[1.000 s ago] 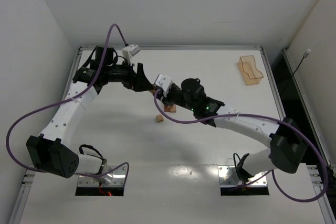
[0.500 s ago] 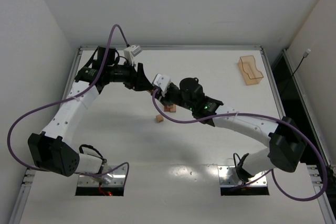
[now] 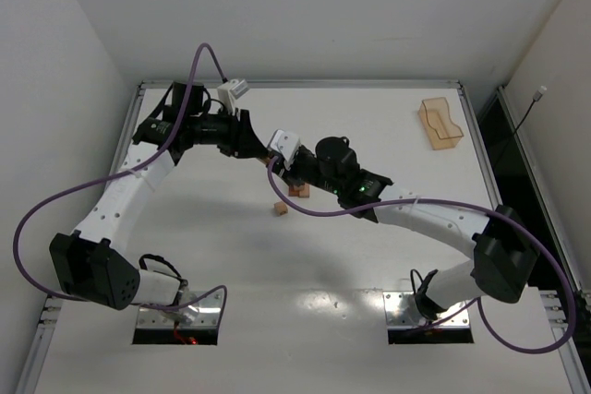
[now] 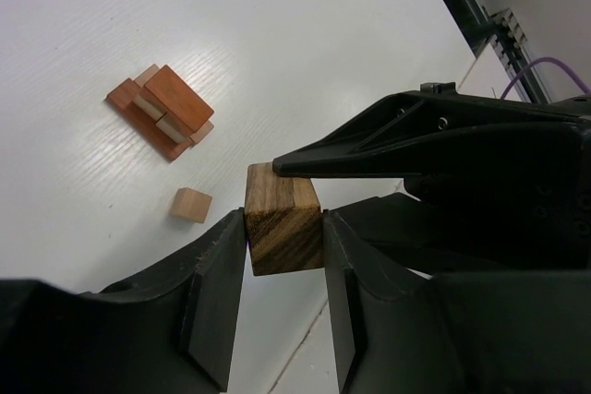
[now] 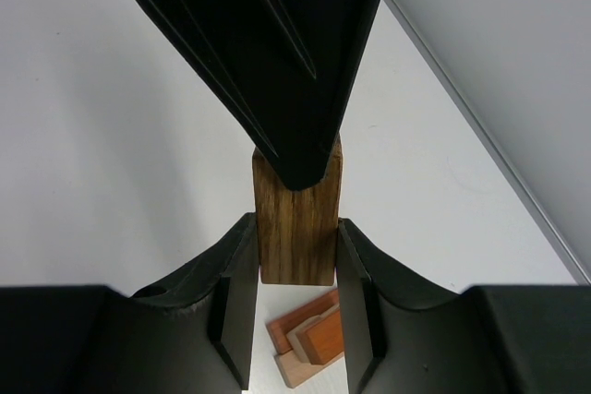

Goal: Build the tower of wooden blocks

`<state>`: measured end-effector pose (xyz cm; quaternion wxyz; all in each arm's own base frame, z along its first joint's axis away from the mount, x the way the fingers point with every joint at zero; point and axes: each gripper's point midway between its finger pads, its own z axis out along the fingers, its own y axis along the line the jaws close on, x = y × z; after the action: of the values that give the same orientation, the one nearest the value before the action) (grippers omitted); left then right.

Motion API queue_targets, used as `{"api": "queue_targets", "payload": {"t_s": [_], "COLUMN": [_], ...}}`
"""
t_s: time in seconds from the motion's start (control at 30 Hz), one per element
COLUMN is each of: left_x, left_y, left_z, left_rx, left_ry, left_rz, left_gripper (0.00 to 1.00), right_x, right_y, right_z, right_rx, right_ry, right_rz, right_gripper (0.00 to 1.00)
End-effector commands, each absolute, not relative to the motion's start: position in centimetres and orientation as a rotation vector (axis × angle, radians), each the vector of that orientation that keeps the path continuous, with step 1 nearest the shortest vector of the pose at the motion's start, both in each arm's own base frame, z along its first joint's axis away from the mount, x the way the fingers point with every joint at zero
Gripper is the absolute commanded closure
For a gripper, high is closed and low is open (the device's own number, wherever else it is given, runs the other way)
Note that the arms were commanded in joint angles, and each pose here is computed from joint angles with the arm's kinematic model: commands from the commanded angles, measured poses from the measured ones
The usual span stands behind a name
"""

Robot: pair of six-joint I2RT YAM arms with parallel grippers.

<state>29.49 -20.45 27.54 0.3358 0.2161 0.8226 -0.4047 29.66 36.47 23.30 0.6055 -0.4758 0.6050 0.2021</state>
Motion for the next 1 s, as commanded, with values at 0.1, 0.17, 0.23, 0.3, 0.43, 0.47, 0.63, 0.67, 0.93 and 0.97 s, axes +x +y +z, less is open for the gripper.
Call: {"api": "queue_targets", "payload": {"t_s": [0.1,0.17,0.23,0.3,0.43,0.47,0.63,0.67,0.93,0.97], "left_x": [29.5,29.4,29.5,29.5,29.4,29.3,29.5,29.7,29.9,30.2], "left_y": [-20.8,-20.8,-20.7,-20.7,-20.7,-20.7,-20.6,-20.3,-19.9,-19.8], "left_z": [27.2,26.9,26.9,26.9,26.5,26.1,25.7,25.4,26.5,26.8], "left_rx": [0.588,0.586,0.595,0.595,0.592,0.589,0.592,0.579,0.589,0.595], "left_ry": [2.129,2.138,2.134,2.134,2.145,2.154,2.161,2.177,2.152,2.141], "left_rz": [-1.055,-1.057,-1.052,-1.052,-1.055,-1.057,-1.041,-1.019,-0.947,-0.930], "left_gripper": [0.66,0.66,0.66,0.66,0.80,0.84,1.00,1.00,1.00,1.00], "right_x": [30.0,30.0,30.0,30.0,30.2,30.2,30.2,30.2,30.3,30.3], "right_y": [37.6,37.6,37.6,37.6,37.5,37.5,37.5,37.5,36.2,35.8], "right_z": [27.5,27.5,27.5,27.5,27.5,27.5,27.5,27.5,27.5,27.3], "right_rx": [-1.029,-1.029,-1.029,-1.029,-1.028,-1.028,-1.028,-1.028,-0.986,-0.979], "right_ry": [1.299,1.299,1.299,1.299,1.298,1.298,1.298,1.298,1.328,1.338], "right_rz": [0.504,0.504,0.504,0.504,0.490,0.490,0.490,0.490,0.450,0.437], "right_gripper": [1.00,1.00,1.00,1.00,1.00,1.00,1.00,1.00,0.27,0.18]}}
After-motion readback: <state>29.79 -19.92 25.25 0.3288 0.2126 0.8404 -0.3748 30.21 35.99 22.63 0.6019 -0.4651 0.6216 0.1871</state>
